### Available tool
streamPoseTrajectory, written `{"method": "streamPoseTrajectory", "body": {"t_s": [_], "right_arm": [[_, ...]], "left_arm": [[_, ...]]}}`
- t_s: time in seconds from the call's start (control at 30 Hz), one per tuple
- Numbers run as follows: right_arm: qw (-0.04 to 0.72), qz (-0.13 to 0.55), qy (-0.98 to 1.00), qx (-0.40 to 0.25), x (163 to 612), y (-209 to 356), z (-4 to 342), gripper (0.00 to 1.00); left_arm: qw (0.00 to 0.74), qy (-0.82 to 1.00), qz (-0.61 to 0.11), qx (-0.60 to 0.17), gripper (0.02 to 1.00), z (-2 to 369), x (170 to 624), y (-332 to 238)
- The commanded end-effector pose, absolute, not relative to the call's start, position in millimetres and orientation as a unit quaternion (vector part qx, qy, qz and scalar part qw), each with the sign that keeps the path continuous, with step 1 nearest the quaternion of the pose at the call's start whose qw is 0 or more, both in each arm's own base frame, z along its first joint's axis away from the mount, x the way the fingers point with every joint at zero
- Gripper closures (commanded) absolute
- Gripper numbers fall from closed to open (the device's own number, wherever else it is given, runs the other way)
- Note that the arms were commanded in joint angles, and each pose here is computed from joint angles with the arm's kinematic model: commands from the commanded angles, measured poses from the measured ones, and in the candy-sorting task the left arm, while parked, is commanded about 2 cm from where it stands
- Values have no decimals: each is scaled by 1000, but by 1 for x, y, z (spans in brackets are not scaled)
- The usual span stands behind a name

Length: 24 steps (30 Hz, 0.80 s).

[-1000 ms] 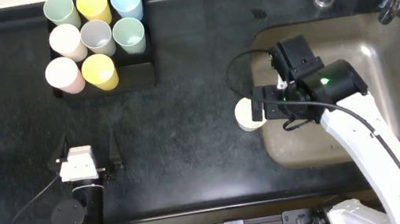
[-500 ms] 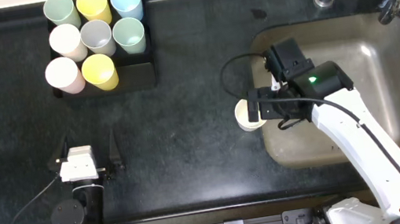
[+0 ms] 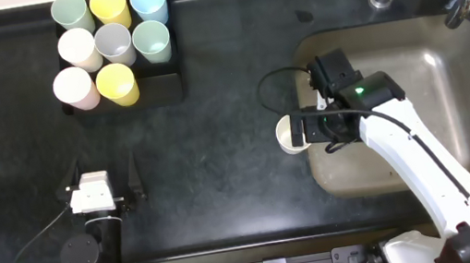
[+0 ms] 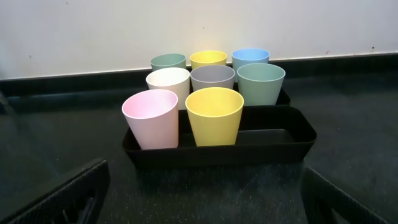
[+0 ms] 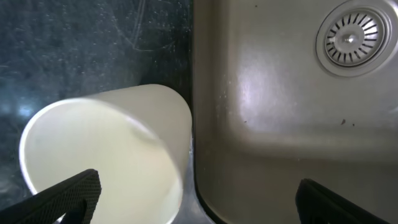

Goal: Store Cups

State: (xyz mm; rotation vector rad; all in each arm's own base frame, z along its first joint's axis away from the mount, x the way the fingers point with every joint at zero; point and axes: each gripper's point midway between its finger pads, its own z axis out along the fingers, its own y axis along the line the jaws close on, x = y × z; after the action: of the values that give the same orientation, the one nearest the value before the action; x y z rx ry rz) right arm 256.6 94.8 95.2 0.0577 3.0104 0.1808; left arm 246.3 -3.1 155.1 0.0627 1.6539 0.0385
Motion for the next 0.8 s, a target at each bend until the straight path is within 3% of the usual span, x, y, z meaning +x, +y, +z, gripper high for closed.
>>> {"method": "streamPoseTrajectory", "body": {"t_s": [0.03,0.43,0.57,0.63,0.67,0.7,0.73,0.8], "right_arm": [[72,63,995,15,262,94,94,3],[63,59,996,9,266,92,84,14],[64,60,996,9,267,93,84,95],[65,60,996,9,268,93,84,235],[65,60,996,9,268,93,84,597],[66,60,996,10,268,93,84,818],[68,55,996,11,269,91,84,956],[75,42,996,20,272,87,83,956]], "left_arm": [[678,734,23,38,20,156,246,-4],[678,734,23,38,18,156,246,-4],[678,734,23,38,20,156,246,-4],[678,734,23,38,18,156,246,-4],[678,734,23,38,18,156,246,-4],[678,734,23,38,18,156,246,-4],[678,734,23,38,20,156,246,-4],[678,734,23,38,18,156,246,-4]]}}
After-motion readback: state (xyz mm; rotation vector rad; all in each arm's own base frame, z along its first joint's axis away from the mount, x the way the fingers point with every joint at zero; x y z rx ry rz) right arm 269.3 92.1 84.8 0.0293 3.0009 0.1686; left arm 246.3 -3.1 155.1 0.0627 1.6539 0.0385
